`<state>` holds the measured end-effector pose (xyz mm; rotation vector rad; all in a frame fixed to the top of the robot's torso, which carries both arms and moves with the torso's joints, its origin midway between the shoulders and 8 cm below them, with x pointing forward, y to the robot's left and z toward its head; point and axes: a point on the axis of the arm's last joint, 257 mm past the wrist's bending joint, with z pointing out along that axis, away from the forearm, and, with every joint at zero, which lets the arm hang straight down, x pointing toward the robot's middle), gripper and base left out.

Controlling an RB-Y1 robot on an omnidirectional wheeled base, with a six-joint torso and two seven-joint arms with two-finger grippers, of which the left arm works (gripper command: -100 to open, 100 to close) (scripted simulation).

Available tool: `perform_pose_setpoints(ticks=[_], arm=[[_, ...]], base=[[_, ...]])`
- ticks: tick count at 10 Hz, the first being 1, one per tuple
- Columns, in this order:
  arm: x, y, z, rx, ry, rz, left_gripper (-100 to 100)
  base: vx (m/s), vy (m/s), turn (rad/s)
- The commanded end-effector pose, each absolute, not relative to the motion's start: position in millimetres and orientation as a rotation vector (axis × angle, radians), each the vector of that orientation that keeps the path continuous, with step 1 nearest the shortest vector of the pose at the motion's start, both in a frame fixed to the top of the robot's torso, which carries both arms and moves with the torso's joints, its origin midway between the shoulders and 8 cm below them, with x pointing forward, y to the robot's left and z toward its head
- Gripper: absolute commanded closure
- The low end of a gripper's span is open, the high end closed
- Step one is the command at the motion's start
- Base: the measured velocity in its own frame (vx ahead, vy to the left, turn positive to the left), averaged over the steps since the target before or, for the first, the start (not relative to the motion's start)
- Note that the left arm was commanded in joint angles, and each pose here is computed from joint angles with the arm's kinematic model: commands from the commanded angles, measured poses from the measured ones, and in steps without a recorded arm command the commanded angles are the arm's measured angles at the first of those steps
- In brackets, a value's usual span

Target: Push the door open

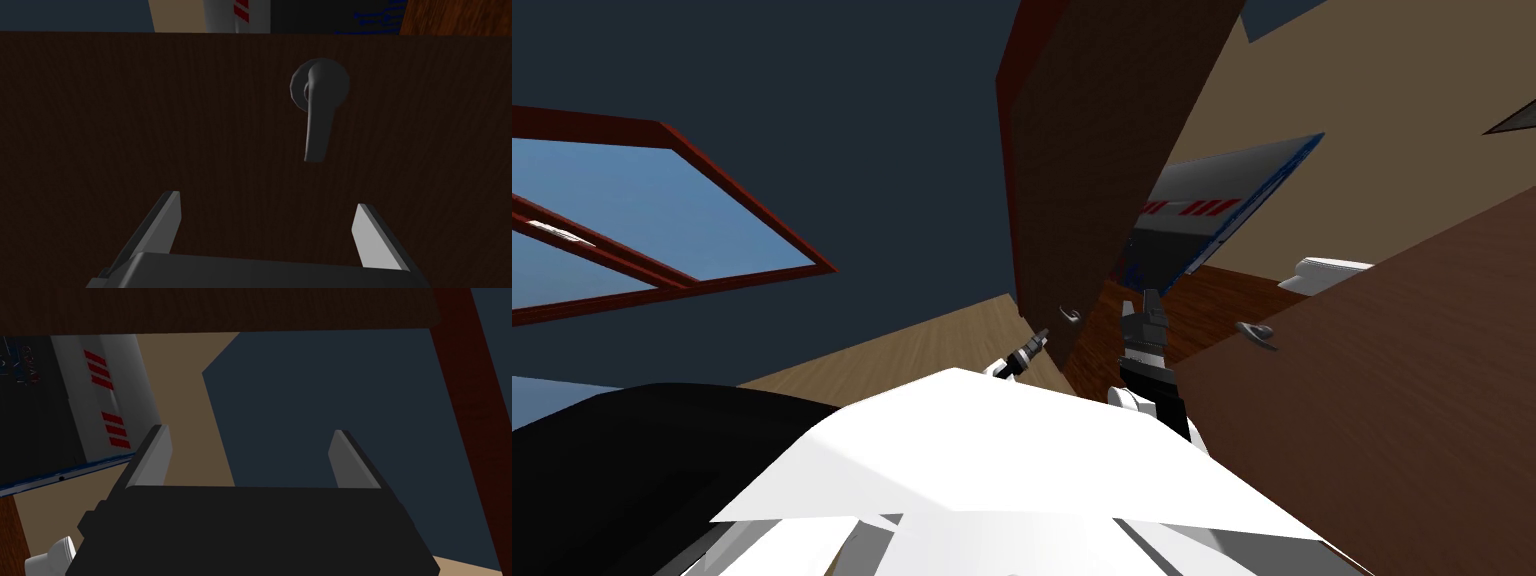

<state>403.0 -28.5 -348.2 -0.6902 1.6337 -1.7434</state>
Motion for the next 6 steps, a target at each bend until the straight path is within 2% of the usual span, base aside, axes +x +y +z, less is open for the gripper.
perform_pose_setpoints(ticks=[1,6], arm=[[399,-34,-355,-0.689,1.660,-1.753,-100],[382,-55,-376,-0.678,1.745,-1.783,-100]], base=[[0.106,0.057,-0.026],[0.110,0.034,-0.030]])
